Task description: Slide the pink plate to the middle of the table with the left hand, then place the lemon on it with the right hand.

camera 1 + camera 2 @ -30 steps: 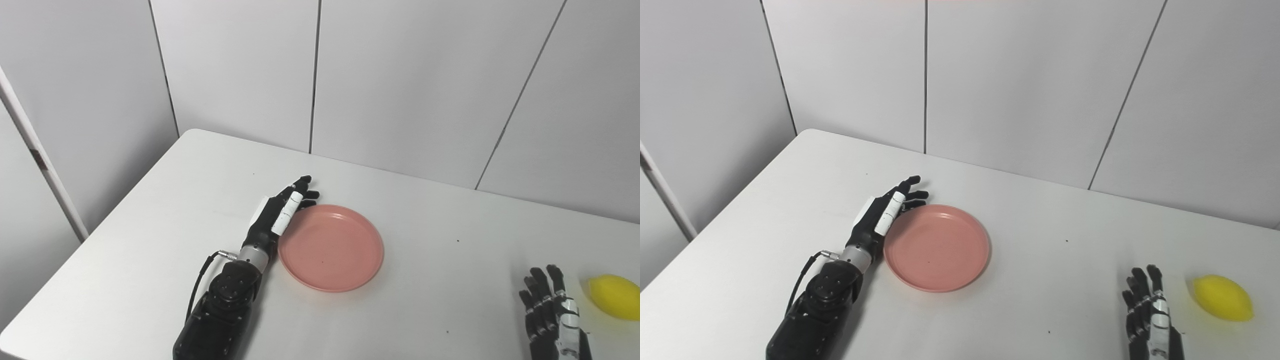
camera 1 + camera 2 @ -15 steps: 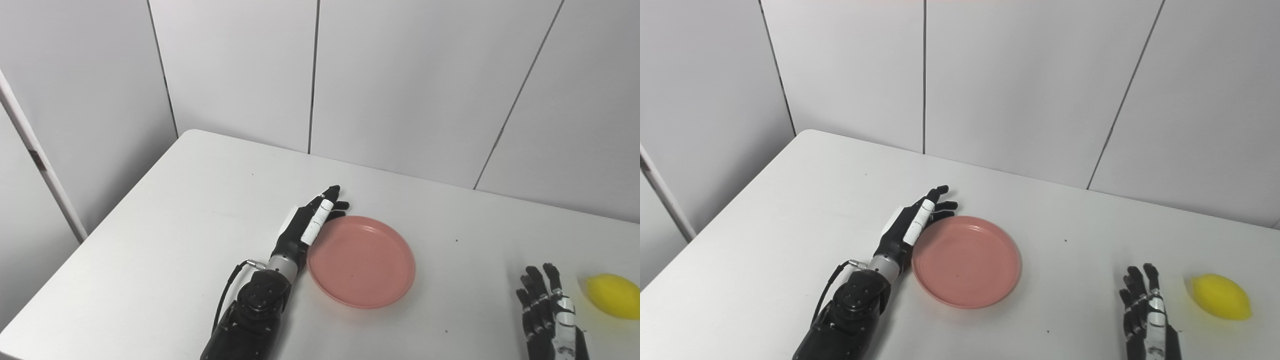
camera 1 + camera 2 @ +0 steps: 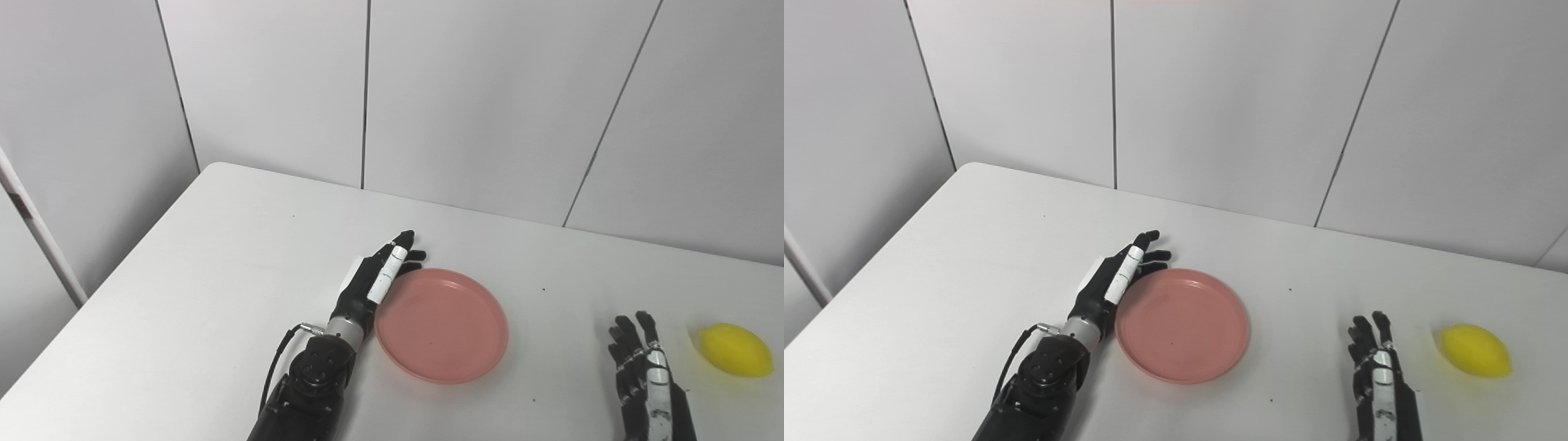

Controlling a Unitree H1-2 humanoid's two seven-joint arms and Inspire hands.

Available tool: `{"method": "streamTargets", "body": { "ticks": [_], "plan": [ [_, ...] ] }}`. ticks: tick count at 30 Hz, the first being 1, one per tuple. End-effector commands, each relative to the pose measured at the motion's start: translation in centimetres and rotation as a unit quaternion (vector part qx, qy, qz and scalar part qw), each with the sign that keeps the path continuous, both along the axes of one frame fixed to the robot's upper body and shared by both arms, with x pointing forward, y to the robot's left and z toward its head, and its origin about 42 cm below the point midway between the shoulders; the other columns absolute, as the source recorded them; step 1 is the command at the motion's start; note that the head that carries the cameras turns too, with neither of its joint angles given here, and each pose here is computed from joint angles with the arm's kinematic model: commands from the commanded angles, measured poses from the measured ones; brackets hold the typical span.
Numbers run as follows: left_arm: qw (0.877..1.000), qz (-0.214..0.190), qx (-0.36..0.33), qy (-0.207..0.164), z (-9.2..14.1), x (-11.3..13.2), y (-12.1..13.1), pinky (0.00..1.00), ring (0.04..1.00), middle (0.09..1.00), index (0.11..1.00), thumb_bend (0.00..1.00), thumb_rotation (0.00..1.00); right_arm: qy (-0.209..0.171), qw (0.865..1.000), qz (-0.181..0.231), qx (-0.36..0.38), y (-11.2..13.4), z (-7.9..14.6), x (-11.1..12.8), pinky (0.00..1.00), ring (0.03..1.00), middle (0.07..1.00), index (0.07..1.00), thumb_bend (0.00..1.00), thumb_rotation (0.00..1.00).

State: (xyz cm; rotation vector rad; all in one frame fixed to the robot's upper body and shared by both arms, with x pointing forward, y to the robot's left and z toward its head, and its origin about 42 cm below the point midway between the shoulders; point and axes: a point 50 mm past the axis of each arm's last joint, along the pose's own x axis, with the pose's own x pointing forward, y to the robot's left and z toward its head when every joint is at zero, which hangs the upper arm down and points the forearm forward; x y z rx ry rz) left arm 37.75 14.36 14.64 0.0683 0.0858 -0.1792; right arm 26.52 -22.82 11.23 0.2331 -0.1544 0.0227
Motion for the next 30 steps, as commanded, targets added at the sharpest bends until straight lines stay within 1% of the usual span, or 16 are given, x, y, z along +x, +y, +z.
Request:
{"method": "streamTargets", "body": {
  "ticks": [1,6,11,13,17,20,23,26,30],
  "plan": [
    [0.998,-0.042,-0.009,0.047,-0.85,-0.53,-2.39,0.84,0.78,0.784,0.87,0.74,1.0,0.029,0.999,-0.001,0.02,1.31,-2.02,-1.06,1.0,0.937,0.913,0.951,0.72,0.82],
    [0.998,-0.045,-0.011,0.045,-0.84,-0.39,-2.56,0.85,0.778,0.785,0.874,0.73,1.0,0.03,0.999,-0.005,0.015,1.55,-1.96,-1.02,1.0,0.938,0.914,0.951,0.72,0.82],
    [0.998,-0.046,-0.01,0.045,-0.84,-0.32,-2.52,0.84,0.777,0.782,0.875,0.75,1.0,0.028,0.999,-0.007,0.017,1.67,-2.02,-0.92,1.0,0.933,0.908,0.942,0.71,0.81],
    [0.998,-0.046,-0.011,0.046,-0.81,-0.34,-2.53,0.82,0.778,0.783,0.874,0.75,1.0,0.028,0.999,-0.008,0.019,1.68,-2.03,-0.91,1.0,0.932,0.906,0.94,0.71,0.8],
    [0.997,-0.051,-0.011,0.049,-0.69,-0.6,-2.63,0.84,0.786,0.792,0.879,0.74,1.0,0.028,0.999,-0.006,0.02,1.63,-2.04,-0.91,1.0,0.936,0.908,0.943,0.7,0.8],
    [0.997,-0.052,-0.014,0.05,-0.79,-0.89,-2.79,0.8,0.777,0.783,0.872,0.74,1.0,0.028,0.999,-0.006,0.02,1.71,-2.04,-0.88,1.0,0.93,0.904,0.94,0.71,0.79],
    [0.997,-0.052,-0.019,0.055,-1.06,-1.08,-2.82,0.78,0.778,0.78,0.868,0.74,1.0,0.03,0.999,-0.008,0.017,1.78,-2.04,-0.91,1.0,0.93,0.903,0.936,0.71,0.79],
    [0.997,-0.051,-0.019,0.055,-1.32,-1.08,-2.62,0.79,0.782,0.789,0.871,0.74,1.0,0.029,0.999,-0.011,0.02,1.79,-2.04,-0.94,1.0,0.927,0.903,0.933,0.7,0.78],
    [0.998,-0.043,-0.015,0.053,-1.4,-0.89,-2.12,0.83,0.788,0.793,0.875,0.74,1.0,0.031,0.999,-0.011,0.021,1.89,-2.08,-0.93,1.0,0.931,0.909,0.935,0.71,0.77]
  ]
}}
